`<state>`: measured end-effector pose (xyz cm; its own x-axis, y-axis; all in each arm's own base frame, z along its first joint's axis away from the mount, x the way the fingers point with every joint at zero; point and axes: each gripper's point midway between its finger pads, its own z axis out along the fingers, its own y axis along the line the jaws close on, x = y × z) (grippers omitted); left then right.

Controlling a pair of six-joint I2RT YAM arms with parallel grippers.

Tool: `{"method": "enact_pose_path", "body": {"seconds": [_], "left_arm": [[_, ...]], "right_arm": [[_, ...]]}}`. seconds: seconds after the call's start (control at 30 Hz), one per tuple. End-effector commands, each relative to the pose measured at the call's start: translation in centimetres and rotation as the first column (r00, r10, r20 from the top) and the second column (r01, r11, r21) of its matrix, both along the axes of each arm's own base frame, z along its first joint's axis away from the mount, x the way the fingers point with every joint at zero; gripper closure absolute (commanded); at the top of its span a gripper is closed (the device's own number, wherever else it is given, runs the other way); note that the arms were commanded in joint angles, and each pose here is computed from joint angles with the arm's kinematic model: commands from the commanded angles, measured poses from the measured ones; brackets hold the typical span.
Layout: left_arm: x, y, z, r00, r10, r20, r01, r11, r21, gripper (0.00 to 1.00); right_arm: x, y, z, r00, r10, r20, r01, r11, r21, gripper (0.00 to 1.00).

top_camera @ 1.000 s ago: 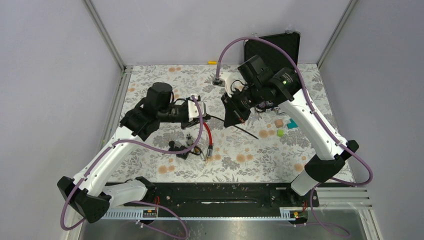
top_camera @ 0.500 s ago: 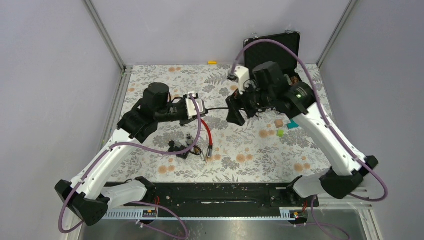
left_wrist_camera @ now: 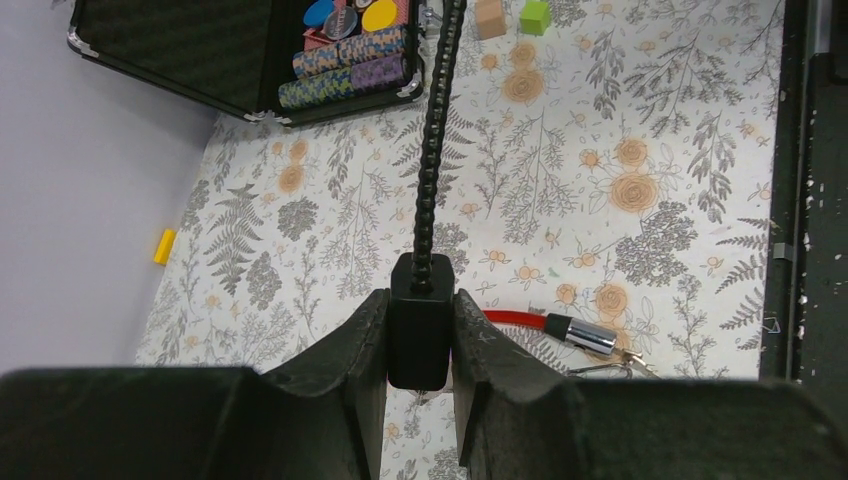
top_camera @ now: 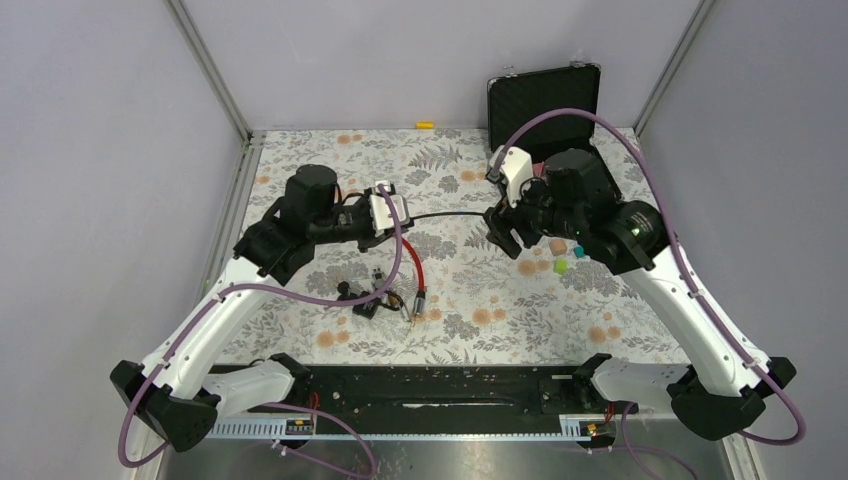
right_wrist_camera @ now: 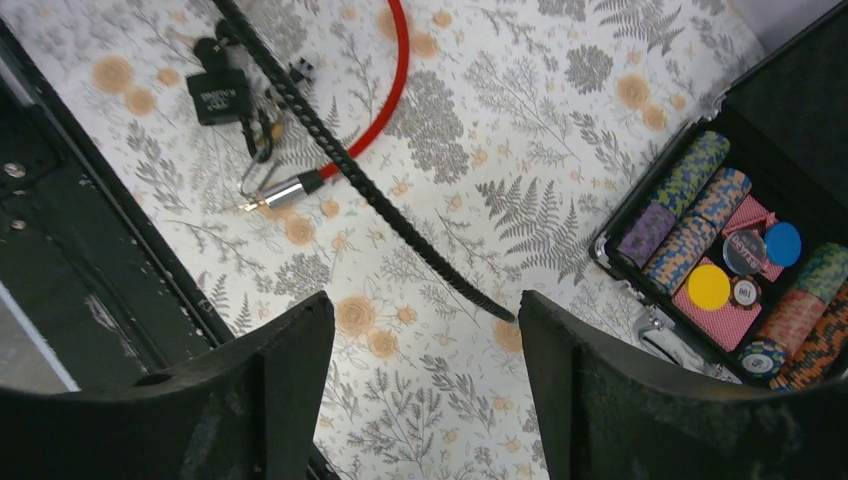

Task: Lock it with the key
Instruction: Pick up the lock from the center of the board.

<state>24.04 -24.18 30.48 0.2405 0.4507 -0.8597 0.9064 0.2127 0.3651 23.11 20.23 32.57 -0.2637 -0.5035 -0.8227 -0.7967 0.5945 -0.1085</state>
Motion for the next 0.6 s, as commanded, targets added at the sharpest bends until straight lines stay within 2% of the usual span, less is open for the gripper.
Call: {"method": "enact_pose_path", "body": {"seconds": [0.0,0.13,0.23,0.4,0.43,0.53,0.57], "left_arm": [[-0.2,-0.9,3.4,0.998,-0.039,0.054,0.043,0.996,-0.082,1.00],[-0.5,-1.0,3.9,0.998,-0.050,0.043,0.054,0.994,-0.098,1.00],[-0.4,-1.0,4.3,0.998,-0.045,0.041,0.050,0.993,-0.111,1.00],[-0.4,-1.0,4.7,0.998,-0.042,0.037,0.046,0.990,-0.132,1.00],[-0.3,-1.0,4.8,0.999,-0.035,0.039,0.040,0.990,-0.135,1.00],[0.0,-1.1,5.3,1.000,-0.017,0.021,0.020,0.986,-0.165,1.00],[0.1,-1.3,5.7,1.000,-0.016,0.009,0.017,0.983,-0.184,1.00]], "right_arm": [[1.8,-0.4,0.2,0.995,-0.034,0.089,0.036,0.999,-0.018,0.27],[2.2,-1.0,-0.5,0.993,-0.058,0.101,0.062,0.997,-0.042,0.32],[2.3,-1.3,-1.0,0.994,-0.085,0.072,0.088,0.995,-0.045,0.46],[2.2,-1.5,-1.8,0.995,-0.103,-0.001,0.103,0.993,-0.052,0.61],[2.2,-1.4,-1.9,0.995,-0.102,-0.011,0.102,0.994,-0.046,0.66],[1.8,-1.0,-1.9,0.995,-0.090,-0.052,0.089,0.996,-0.021,1.00],[1.7,-0.7,-1.8,0.994,-0.088,-0.063,0.088,0.996,-0.011,1.00]]}}
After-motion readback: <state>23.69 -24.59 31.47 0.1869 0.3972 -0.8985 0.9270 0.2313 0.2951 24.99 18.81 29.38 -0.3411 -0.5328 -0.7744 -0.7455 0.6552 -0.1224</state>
